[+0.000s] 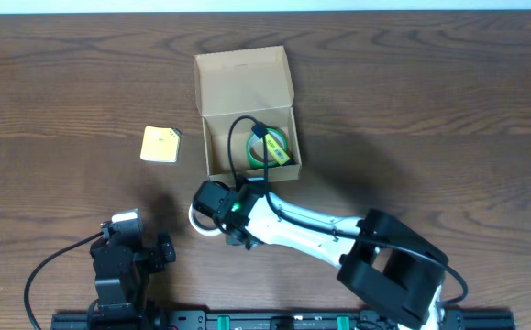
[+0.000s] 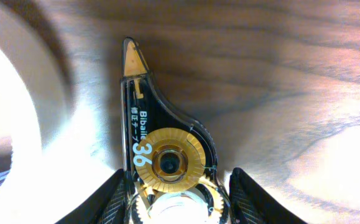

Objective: Pack container
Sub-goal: 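Carry the correction tape dispenser into the box and release it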

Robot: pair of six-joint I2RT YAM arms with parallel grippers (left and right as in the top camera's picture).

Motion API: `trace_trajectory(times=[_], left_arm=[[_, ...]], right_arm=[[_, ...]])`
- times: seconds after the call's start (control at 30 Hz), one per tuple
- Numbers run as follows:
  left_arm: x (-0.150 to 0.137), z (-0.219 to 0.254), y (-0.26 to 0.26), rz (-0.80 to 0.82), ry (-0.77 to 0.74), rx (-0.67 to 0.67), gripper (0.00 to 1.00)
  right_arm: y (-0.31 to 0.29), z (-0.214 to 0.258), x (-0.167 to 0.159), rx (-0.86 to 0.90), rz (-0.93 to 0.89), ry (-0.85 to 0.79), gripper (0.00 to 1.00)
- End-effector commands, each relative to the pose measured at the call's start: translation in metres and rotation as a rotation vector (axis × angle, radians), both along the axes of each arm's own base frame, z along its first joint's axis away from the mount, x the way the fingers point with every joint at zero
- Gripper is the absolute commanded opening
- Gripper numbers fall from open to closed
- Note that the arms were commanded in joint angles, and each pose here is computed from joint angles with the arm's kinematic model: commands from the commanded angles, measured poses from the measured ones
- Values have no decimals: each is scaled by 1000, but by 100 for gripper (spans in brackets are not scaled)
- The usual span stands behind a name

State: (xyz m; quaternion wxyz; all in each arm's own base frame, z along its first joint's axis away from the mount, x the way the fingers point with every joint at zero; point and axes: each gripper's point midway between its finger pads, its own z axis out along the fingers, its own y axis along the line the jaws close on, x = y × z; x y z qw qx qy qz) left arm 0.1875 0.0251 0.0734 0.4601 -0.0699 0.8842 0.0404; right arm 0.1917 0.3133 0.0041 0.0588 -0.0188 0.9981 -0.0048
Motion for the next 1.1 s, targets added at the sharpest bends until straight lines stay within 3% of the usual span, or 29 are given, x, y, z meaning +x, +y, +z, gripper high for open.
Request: trace_trajectory(times=[0.0,0.27,0.4,0.5,0.63,0.77,1.07], left_arm=[[0,-4,1,0,7,10,95],[0,-4,1,0,7,10,95],[0,-4,1,0,7,10,95],[0,-4,1,0,7,10,95],[0,-4,1,0,7,10,95],[0,-4,1,0,7,10,95],[0,-4,1,0,7,10,95]], right_arm=[[16,13,-1,17,69,-7,22],[33,69,12,-49,196,-150,21],[38,120,60,-65,297,-292,21],[24,137,104,-53,266,-341,23],[-2,143,161,-19,215,-387,23],[-22,143,188,-23,163,-404,23],[-41,66,183,-138,171,-213,22]])
